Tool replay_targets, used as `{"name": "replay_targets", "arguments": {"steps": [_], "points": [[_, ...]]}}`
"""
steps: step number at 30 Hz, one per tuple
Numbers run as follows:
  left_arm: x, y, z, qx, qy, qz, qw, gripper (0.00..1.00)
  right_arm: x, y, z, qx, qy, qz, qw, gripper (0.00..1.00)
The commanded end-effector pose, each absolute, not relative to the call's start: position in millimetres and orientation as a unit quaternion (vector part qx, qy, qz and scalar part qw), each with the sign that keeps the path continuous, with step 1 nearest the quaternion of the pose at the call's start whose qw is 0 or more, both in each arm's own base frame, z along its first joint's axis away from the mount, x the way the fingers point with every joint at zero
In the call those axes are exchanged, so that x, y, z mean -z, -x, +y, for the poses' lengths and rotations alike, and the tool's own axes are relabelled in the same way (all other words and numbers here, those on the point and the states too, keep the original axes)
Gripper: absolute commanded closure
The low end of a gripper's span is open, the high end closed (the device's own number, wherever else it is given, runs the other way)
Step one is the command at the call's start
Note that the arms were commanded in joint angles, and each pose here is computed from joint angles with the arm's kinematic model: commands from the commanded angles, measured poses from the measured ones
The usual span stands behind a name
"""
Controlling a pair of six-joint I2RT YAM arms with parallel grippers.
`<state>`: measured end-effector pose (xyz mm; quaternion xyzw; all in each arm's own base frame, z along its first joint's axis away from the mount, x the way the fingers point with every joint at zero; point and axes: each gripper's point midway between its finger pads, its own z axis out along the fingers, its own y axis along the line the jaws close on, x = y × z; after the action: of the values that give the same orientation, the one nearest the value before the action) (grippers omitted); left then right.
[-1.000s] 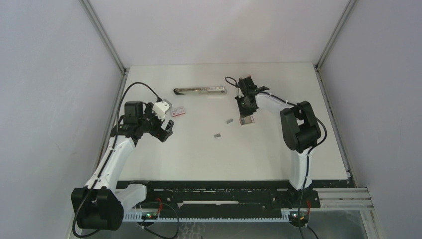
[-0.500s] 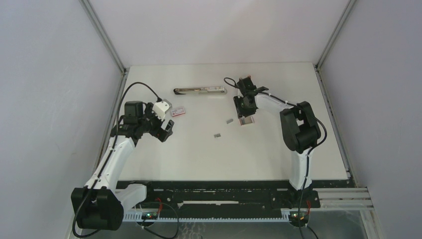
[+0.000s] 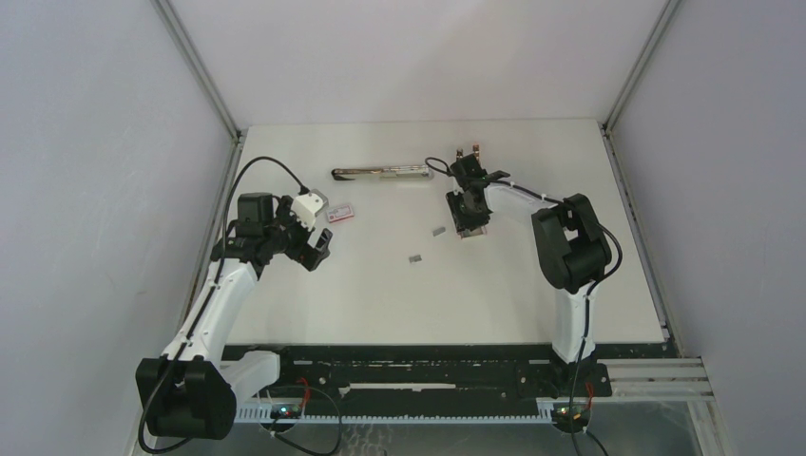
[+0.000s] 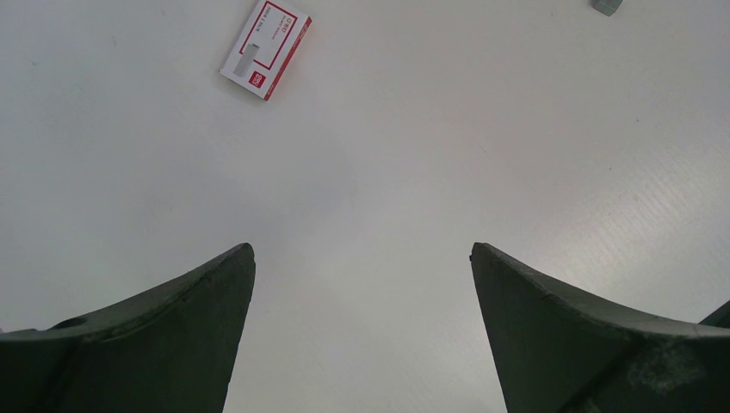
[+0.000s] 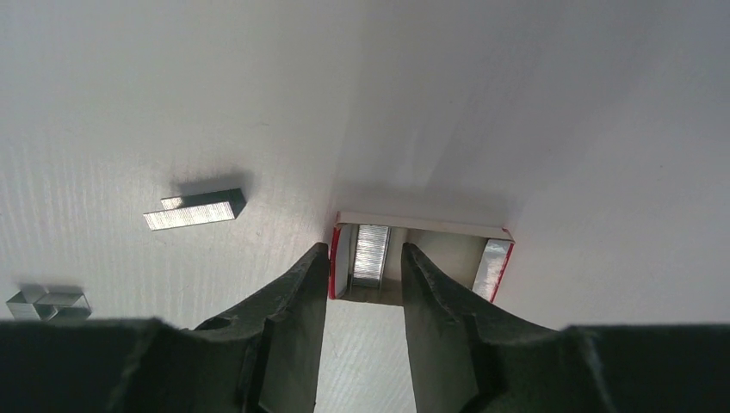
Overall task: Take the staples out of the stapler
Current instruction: Place the staple in the staple box.
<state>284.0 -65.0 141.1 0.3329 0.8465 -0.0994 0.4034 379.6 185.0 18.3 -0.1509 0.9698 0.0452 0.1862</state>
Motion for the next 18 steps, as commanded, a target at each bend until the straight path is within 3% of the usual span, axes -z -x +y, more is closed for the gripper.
{"name": "replay_targets", "arguments": {"steps": [1,18], "points": [[-140.3,-284.9,-65.3,0.103,-0.331,0.843,0.411,0.00,-38.2,-386.8,188.4,-0.049,0.155,0.963,0.217,0.64],[-140.5,-284.3,-65.2,0.102,-0.332,0.843,0.412,0.00,-37.5,-387.2,190.5,-0.055,0.153,0.963,0.217,0.75]]}}
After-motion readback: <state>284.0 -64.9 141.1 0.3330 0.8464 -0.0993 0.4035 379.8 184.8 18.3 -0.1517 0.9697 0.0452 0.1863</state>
